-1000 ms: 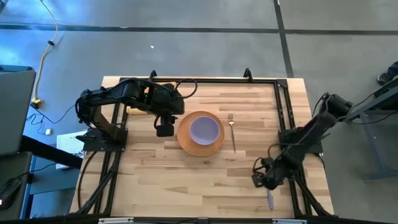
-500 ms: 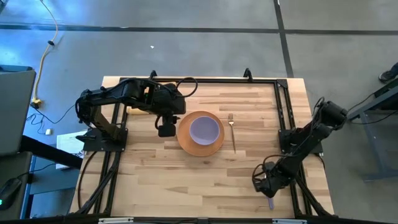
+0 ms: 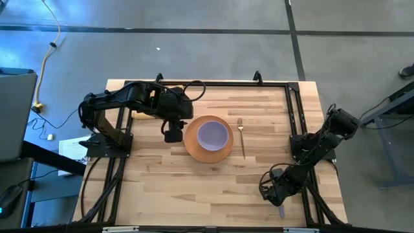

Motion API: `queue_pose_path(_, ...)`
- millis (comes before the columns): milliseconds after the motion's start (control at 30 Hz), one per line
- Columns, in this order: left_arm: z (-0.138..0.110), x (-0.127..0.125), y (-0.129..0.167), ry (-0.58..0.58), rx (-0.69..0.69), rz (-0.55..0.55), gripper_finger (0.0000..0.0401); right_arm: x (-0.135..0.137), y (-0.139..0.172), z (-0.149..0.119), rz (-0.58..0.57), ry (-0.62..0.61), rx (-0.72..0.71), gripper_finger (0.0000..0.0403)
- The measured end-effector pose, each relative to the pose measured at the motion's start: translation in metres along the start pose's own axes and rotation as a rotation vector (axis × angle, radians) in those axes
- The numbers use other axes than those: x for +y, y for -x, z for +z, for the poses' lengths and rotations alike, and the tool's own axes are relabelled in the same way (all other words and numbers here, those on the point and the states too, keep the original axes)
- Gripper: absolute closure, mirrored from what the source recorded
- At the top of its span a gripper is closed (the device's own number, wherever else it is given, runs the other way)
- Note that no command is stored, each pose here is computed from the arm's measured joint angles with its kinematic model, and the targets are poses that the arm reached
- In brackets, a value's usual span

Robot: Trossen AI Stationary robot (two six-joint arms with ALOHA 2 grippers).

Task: Set table place
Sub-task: Put the purple spoon on the purple bowl

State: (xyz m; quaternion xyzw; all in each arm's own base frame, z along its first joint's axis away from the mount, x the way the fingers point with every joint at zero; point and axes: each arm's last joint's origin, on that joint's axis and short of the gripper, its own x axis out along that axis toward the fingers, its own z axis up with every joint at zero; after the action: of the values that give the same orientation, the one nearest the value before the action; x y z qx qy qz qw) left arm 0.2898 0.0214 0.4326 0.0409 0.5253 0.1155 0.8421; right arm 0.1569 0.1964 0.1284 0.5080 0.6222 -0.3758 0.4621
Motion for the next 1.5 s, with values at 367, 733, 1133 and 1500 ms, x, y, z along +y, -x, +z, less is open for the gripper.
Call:
queue_pose_path(367, 0.0, 0.0, 0.0, 0.0, 0.0, 0.0, 0.0272, 0.0, -0.001, 0.0, 0.002, -0.015, -0.009, 0.0391)
queue_pose_path(733, 0.0, 0.0, 0.0, -0.001, 0.001, 0.0, 0.0272, 0.003, 0.03, 0.008, 0.14, -0.029, -0.004, 0.0399)
queue_pose_path(1133, 0.0, 0.0, 0.0, -0.001, 0.001, 0.0, 0.0272, -0.016, 0.131, 0.048, 0.22, 0.099, -0.038, 0.0402)
queue_pose_path(1500, 0.0, 0.0, 0.0, 0.002, 0.001, 0.001, 0.0272, 0.001, 0.237, 0.11, 0.234, 0.349, -0.193, 0.0402)
